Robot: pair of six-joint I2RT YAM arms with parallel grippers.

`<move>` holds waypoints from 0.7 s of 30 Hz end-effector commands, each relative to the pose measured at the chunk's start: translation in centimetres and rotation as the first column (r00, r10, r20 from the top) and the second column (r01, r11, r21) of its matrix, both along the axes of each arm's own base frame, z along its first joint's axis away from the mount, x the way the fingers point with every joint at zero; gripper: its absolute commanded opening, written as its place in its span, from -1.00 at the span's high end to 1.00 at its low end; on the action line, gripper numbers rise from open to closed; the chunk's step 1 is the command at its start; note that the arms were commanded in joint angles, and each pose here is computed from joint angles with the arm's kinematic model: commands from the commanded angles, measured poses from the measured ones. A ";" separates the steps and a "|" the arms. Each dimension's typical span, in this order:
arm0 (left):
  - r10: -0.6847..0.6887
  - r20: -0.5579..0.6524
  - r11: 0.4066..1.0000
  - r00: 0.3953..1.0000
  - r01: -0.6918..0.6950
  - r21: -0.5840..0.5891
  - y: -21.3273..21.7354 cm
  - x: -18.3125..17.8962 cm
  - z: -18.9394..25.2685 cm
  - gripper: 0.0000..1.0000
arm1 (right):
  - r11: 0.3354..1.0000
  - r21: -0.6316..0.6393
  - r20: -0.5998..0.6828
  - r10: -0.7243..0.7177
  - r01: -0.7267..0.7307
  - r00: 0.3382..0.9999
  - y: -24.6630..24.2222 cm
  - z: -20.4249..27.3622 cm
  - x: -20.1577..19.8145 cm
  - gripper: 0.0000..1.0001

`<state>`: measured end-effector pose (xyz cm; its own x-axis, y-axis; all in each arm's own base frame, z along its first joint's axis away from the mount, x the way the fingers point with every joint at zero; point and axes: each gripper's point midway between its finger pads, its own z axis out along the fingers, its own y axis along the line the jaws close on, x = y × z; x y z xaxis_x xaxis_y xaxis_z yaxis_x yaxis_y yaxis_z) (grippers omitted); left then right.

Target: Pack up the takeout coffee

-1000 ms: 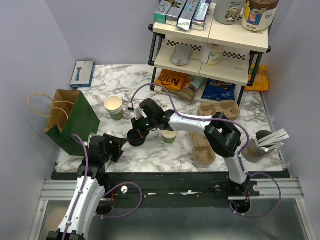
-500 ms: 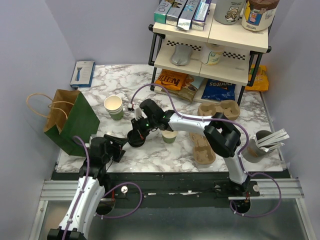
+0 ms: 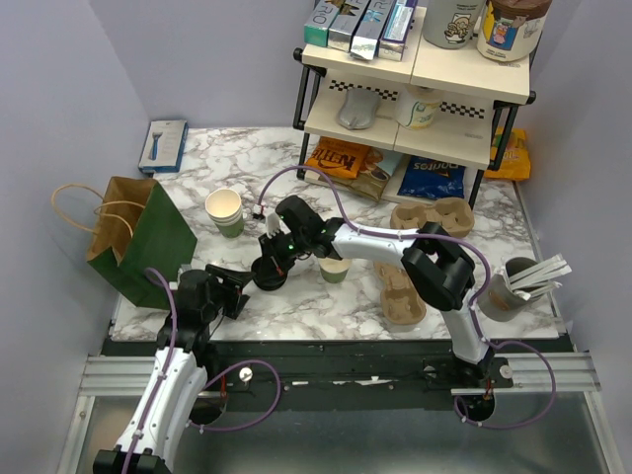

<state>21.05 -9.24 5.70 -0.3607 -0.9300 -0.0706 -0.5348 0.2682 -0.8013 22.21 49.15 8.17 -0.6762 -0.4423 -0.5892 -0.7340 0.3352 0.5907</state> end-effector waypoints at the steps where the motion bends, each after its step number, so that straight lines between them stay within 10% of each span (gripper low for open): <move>1: -0.010 -0.005 1.000 1.000 0.010 0.005 0.0 -0.4 0.0 -0.54 | 1.000 -0.019 -0.035 -0.013 0.013 0.999 -0.3 -1.4 0.2 0.99; 21: -0.016 0.024 1.000 1.000 0.015 0.021 0.1 0.1 0.8 -0.54 | 1.000 -0.006 -0.044 0.004 -0.004 0.999 -0.3 -1.0 0.0 0.99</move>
<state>20.43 -9.15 5.45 -0.3673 -0.9270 -0.0755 -0.5439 0.2799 -0.7911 22.42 49.03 8.17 -0.6895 -0.4351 -0.5791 -0.7215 0.3416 0.6024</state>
